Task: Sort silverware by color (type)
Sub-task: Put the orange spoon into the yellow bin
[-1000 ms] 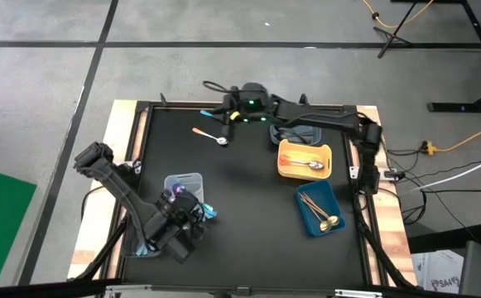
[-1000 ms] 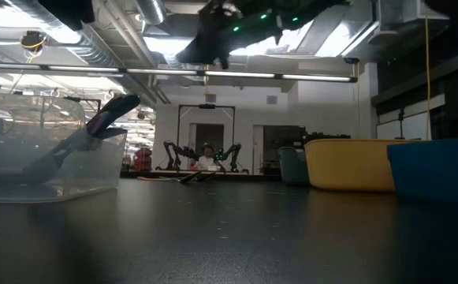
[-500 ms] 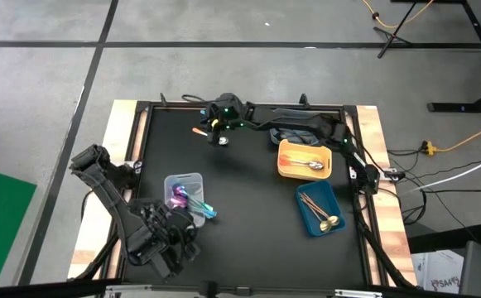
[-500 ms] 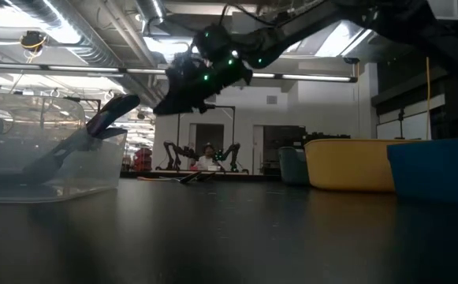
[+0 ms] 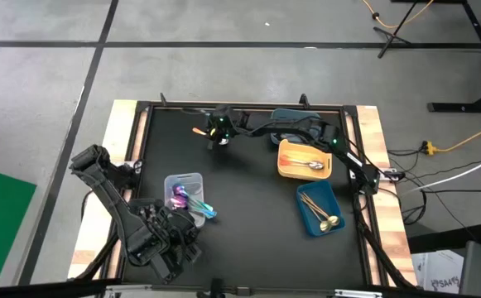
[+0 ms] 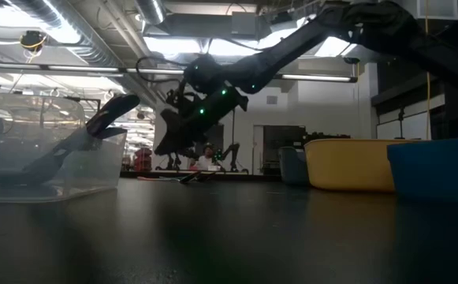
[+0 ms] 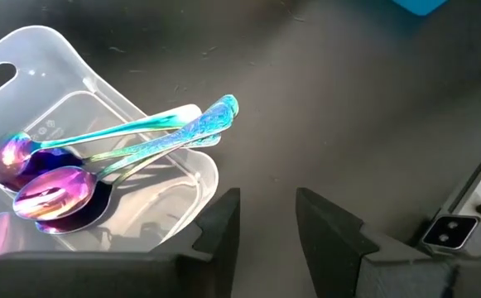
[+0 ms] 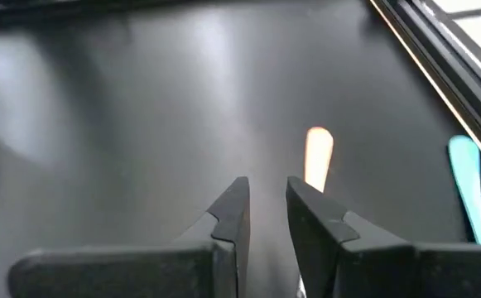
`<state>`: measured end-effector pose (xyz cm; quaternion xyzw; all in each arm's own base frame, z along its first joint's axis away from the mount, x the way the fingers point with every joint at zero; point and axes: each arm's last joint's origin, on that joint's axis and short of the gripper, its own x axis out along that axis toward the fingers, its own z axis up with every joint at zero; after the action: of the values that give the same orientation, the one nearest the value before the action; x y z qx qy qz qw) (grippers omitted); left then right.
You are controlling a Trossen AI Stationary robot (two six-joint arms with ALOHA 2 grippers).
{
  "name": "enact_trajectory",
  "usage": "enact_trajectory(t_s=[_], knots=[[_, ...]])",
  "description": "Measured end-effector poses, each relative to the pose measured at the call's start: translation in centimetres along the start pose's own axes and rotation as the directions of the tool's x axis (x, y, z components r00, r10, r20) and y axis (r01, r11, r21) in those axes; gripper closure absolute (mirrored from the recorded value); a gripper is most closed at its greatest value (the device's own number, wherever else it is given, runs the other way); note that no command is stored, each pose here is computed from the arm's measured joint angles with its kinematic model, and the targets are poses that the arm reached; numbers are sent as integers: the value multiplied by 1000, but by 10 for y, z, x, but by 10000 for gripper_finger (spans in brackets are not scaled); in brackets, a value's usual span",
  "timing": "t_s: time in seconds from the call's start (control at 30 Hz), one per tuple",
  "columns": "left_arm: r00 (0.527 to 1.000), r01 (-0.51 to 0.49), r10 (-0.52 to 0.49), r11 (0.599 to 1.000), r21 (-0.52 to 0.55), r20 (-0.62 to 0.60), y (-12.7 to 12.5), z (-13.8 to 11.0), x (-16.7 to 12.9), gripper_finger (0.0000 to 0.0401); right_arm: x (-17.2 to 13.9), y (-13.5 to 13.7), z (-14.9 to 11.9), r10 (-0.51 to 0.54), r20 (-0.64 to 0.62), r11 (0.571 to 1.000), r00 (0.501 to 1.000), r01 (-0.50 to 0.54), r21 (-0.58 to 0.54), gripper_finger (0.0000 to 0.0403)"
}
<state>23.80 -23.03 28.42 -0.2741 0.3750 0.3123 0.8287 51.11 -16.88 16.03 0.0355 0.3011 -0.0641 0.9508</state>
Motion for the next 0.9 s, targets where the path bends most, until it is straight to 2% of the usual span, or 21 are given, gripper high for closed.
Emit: enact_trajectory(t_s=[0.07,0.43,0.67,0.9], knots=[[1000,0,0,1000,0,0,0,0,0,287,3,-1,-5,-27,-20,1000,999,27,2,330],[1000,2,-2,1000,-2,7,0,0,0,287,5,-1,-9,-15,-47,1000,999,16,19,330],[1000,2,-2,1000,-1,8,0,0,0,287,9,-1,-22,-52,-138,997,989,58,42,331],[1000,16,-15,1000,-11,24,-2,1,0,287,9,-2,-21,-75,-134,995,988,82,47,331]])
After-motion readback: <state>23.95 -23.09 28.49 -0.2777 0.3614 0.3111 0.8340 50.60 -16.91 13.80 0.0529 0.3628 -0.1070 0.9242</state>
